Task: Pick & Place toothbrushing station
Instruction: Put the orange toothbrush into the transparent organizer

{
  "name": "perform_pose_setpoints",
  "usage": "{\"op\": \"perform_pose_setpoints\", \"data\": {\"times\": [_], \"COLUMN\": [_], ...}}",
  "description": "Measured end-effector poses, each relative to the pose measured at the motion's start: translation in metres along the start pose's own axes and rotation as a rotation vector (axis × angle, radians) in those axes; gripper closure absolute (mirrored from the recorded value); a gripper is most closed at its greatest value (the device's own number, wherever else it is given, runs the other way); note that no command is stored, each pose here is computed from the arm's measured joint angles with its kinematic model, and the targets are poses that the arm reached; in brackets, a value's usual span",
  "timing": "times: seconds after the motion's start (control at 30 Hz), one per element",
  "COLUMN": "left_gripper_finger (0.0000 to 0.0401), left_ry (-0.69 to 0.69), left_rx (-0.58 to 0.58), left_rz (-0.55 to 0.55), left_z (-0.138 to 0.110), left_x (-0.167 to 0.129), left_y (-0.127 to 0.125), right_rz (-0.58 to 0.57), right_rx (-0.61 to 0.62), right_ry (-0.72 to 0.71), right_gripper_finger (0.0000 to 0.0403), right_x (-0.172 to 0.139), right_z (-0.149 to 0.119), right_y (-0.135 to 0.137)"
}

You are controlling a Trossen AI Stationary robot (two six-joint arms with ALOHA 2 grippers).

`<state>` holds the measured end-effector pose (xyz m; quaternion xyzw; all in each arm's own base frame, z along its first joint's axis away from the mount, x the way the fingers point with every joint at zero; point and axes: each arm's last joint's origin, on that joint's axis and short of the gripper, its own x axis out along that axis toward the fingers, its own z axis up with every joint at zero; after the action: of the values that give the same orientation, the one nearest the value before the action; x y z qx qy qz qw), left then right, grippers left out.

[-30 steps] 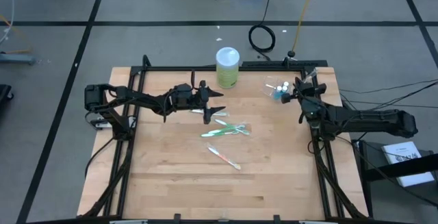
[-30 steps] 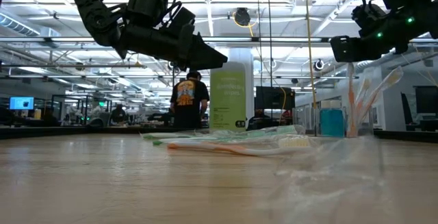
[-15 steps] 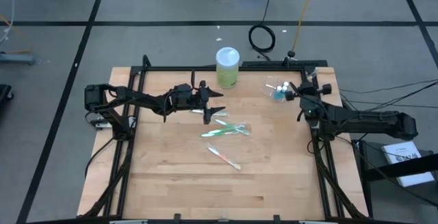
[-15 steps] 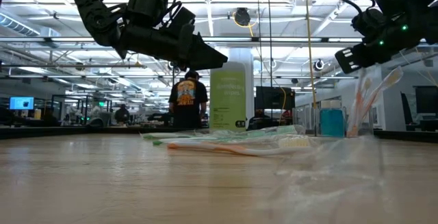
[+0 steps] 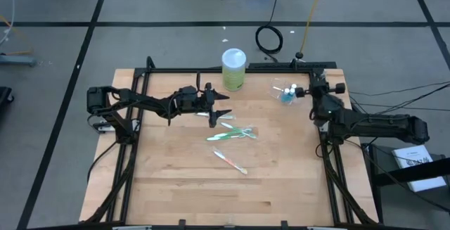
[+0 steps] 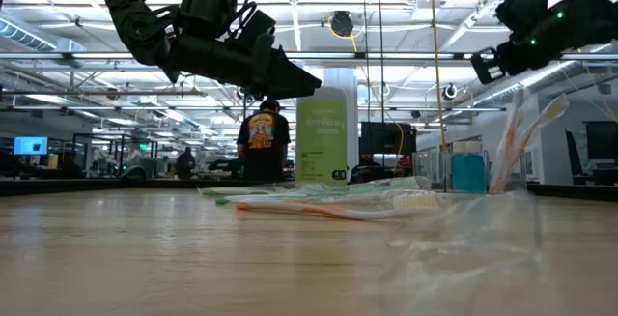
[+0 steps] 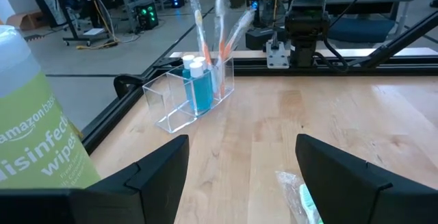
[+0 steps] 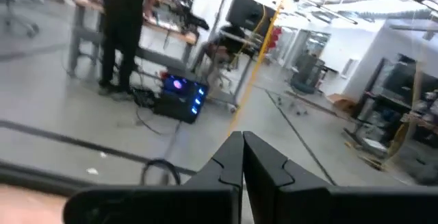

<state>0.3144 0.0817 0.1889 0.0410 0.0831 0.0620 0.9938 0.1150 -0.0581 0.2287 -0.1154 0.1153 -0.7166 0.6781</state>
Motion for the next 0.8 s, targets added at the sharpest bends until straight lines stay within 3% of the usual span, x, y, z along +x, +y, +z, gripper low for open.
{"op": "perform_pose_setpoints", "data": {"times": [0.13, 0.3, 0.4, 0.53, 0.7, 0.8], "left_gripper_finger": [0.013, 0.013, 0.013, 0.013, 0.013, 0.013], "left_ry": [0.0, 0.009, 0.042, 0.1, 0.261, 0.339], "left_rx": [-0.012, -0.015, -0.011, -0.009, 0.173, 0.207], "left_rz": [0.0, -0.004, -0.072, -0.248, -0.473, -0.536], "left_z": [0.0, -0.001, -0.004, -0.011, -0.027, -0.033], "left_x": [0.0, 0.0, 0.0, -0.001, -0.006, -0.011], "left_y": [0.0, 0.0, -0.002, -0.015, -0.059, -0.081], "right_rz": [0.158, 0.503, 0.643, 0.692, 0.693, 0.694], "right_rx": [0.065, 0.118, 0.164, 0.181, 0.168, 0.164], "right_ry": [-0.089, -0.223, -0.257, -0.254, -0.246, -0.244], "right_gripper_finger": [0.0402, 0.0396, 0.0395, 0.0396, 0.0392, 0.0391], "right_x": [-0.005, -0.013, -0.016, -0.017, -0.017, -0.017], "right_z": [0.009, 0.013, 0.014, 0.014, 0.012, 0.012], "right_y": [0.002, 0.013, 0.017, 0.02, 0.023, 0.024]}}
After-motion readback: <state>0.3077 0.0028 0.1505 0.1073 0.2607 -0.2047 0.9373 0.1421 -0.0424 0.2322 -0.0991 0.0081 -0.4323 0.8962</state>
